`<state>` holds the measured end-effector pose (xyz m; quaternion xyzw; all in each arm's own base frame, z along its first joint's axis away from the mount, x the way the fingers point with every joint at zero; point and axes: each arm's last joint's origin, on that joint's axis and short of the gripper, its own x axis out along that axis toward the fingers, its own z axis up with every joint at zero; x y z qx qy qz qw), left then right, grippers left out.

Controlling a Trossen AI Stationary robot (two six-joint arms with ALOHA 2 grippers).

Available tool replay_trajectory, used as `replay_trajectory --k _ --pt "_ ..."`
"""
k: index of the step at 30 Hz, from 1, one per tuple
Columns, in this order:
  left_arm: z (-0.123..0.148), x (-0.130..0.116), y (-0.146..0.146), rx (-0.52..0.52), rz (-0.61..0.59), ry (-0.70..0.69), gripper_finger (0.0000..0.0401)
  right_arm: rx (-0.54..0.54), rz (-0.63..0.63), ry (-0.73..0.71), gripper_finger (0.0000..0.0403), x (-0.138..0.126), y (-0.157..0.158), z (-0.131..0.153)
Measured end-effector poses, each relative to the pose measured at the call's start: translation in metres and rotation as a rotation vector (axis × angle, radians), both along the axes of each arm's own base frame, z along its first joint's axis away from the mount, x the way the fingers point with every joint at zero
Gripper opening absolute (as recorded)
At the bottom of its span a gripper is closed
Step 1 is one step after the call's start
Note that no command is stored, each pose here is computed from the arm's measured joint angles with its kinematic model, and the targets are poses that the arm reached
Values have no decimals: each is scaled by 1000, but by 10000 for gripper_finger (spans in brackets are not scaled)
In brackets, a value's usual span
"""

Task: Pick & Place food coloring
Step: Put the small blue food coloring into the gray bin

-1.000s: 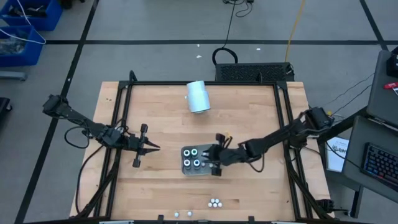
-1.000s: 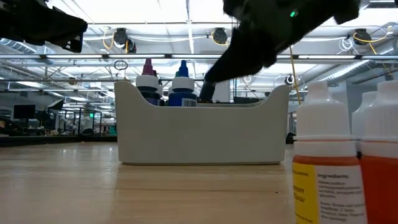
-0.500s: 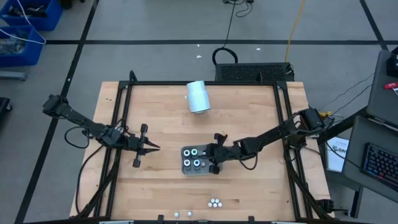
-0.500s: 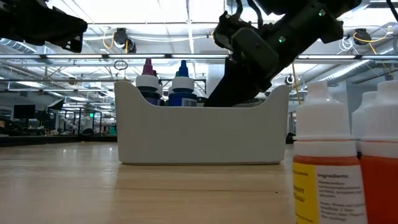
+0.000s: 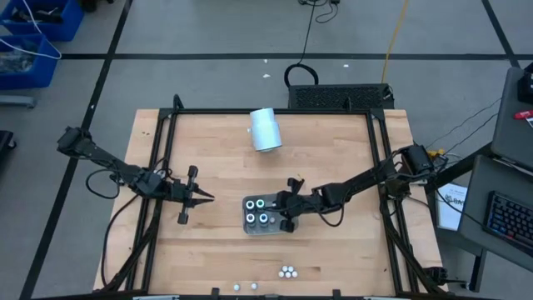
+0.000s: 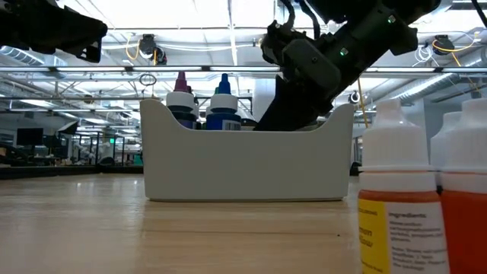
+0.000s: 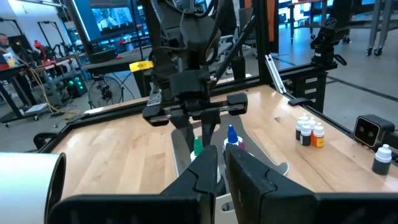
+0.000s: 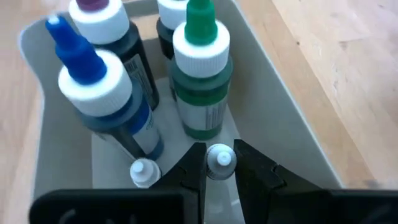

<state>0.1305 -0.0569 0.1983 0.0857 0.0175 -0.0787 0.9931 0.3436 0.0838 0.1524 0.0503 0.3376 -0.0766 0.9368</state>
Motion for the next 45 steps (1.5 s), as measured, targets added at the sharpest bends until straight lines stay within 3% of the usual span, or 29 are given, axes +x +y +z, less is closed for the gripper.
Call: replay_trajectory --k 28,39,45 --pt "-1 0 0 3 -4 3 42 -61 27 81 51 16 0 -20" --pt "-1 0 0 1 -5 3 42 -22 55 83 110 17 -1 -19" --pt "-1 0 0 -2 -5 4 42 -24 56 82 123 17 -1 -19"
